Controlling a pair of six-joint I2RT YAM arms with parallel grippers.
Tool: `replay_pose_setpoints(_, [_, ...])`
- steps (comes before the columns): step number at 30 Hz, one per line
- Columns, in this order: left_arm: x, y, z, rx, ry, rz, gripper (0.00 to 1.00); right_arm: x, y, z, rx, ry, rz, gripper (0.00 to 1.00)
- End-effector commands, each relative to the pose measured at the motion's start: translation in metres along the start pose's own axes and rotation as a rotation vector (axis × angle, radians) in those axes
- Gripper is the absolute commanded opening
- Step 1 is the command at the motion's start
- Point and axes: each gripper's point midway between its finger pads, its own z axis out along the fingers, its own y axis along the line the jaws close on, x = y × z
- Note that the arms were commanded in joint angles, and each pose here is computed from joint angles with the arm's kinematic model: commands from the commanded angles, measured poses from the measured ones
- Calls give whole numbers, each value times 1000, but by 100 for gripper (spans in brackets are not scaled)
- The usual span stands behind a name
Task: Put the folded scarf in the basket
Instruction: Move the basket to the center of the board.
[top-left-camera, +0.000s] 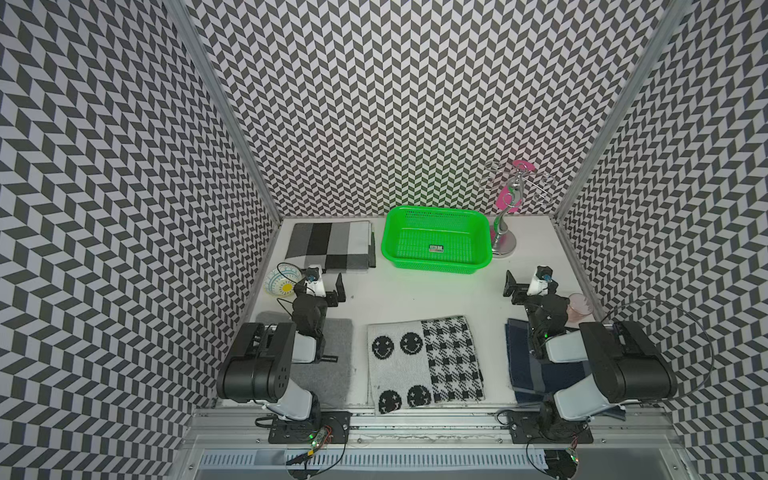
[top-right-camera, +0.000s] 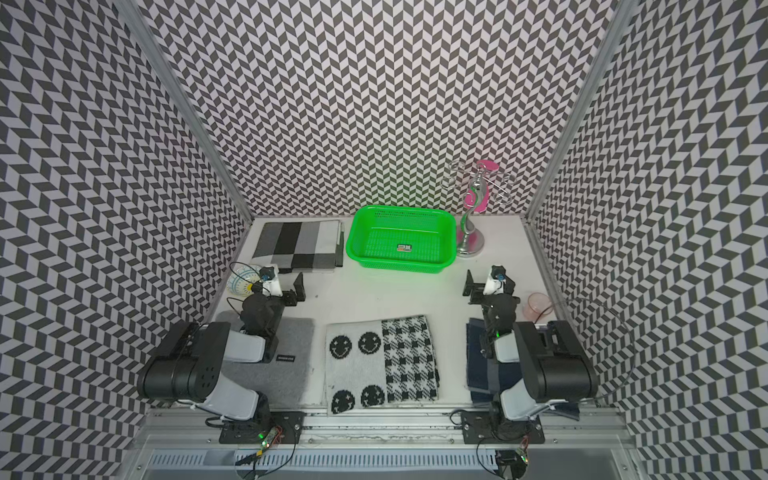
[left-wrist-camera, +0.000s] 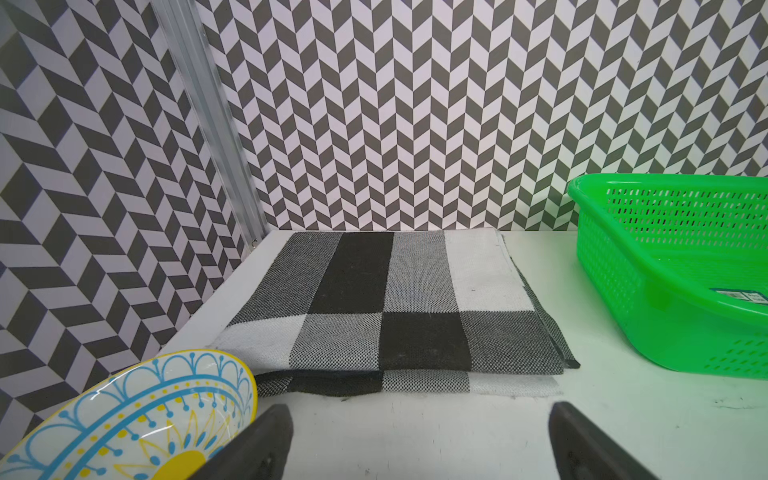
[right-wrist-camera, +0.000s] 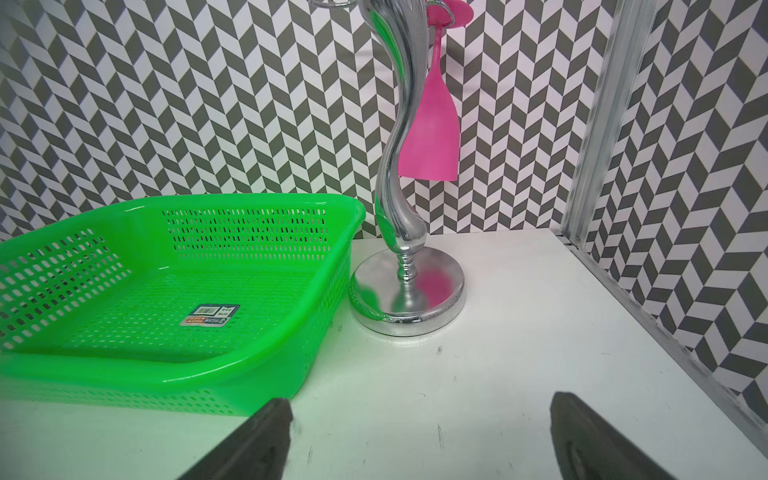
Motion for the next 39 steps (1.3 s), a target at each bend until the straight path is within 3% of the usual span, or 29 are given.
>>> replay_pose_setpoints(1, [-9, 2, 1, -3, -32, -5, 100, -15, 2, 0, -1, -60, 0, 100])
replay_pose_setpoints(32, [-10, 2, 0, -3, -36, -6, 100, -16, 0, -3, 6, -74, 8, 99])
replay_pose_setpoints(36, [-24, 7, 0, -33, -39, -12, 99, -32, -4, -4, 31, -100, 22, 100])
replay_pose_setpoints(39, [-50, 7, 8, -41, -8, -15, 99, -48, 7, 6, -22, -35, 10, 100])
